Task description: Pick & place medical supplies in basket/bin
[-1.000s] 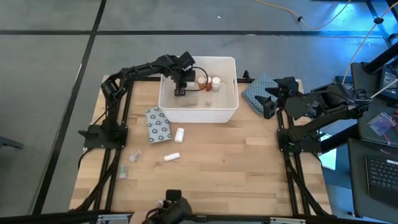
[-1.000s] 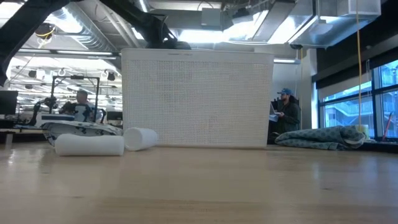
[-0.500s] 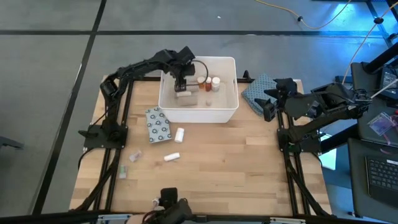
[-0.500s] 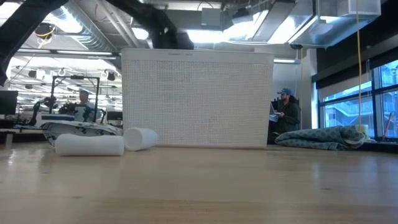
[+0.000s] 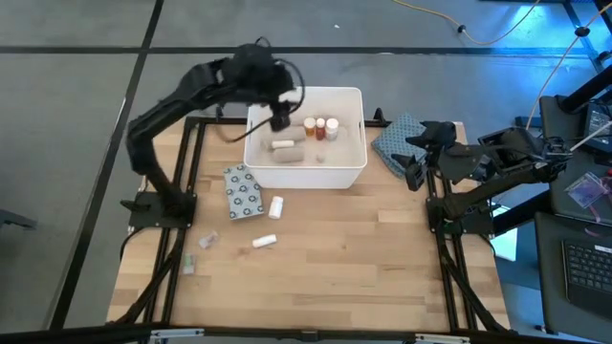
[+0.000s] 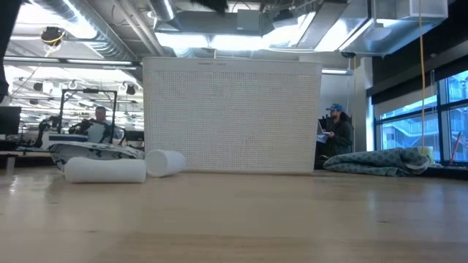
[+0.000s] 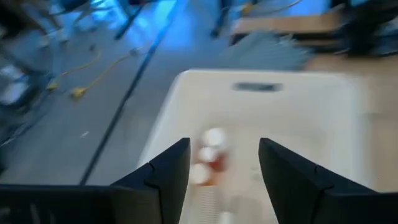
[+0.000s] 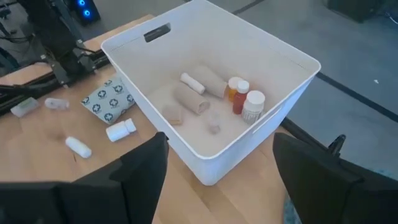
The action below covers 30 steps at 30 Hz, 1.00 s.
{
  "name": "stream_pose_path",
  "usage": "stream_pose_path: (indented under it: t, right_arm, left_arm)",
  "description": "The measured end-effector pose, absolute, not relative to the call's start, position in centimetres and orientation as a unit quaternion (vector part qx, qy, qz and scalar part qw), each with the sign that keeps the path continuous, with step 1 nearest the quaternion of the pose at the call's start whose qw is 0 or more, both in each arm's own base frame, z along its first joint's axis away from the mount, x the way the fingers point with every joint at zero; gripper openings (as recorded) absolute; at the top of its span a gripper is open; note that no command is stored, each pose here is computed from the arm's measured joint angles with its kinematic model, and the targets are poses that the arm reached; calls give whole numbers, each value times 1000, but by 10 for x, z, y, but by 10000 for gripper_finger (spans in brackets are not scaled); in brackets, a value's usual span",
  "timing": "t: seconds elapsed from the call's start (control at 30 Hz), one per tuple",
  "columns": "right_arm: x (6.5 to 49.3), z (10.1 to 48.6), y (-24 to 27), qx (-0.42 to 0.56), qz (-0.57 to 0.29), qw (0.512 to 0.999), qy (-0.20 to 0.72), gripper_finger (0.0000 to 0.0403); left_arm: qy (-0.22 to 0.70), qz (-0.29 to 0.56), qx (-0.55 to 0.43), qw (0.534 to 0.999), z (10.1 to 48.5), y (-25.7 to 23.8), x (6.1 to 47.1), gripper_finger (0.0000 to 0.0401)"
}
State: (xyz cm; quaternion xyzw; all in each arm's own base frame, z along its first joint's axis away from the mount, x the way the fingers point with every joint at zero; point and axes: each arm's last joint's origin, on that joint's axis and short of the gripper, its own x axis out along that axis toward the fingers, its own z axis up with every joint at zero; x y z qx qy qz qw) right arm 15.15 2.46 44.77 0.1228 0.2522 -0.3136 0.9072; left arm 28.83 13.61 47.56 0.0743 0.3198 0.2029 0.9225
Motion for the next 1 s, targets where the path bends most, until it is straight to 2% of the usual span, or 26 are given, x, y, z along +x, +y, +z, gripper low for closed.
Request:
stream_pose_path:
  t: [0.2, 0.3, 0.43, 0.73, 0.9, 1.0]
  right_arm:
    - [154, 447, 26, 120, -310, 907, 258, 287]
    - [157, 445, 27, 116, -308, 907, 264, 287]
    - [161, 443, 28, 104, -307, 906, 272, 287]
    - [169, 440, 31, 93, -295, 905, 291, 287]
    - [171, 438, 33, 101, -277, 906, 305, 287]
    - [173, 437, 33, 101, -275, 905, 309, 287]
  left_arm:
    - [314, 147, 59, 936, 492, 61, 273, 183]
    - [346, 159, 53, 923, 487, 30, 268, 183]
    - [395, 177, -1, 902, 474, -1, 266, 182]
    - [513, 182, -50, 837, 404, -73, 274, 182]
    - [557, 212, -73, 800, 344, -97, 277, 182]
    - [563, 214, -97, 792, 306, -103, 282, 182]
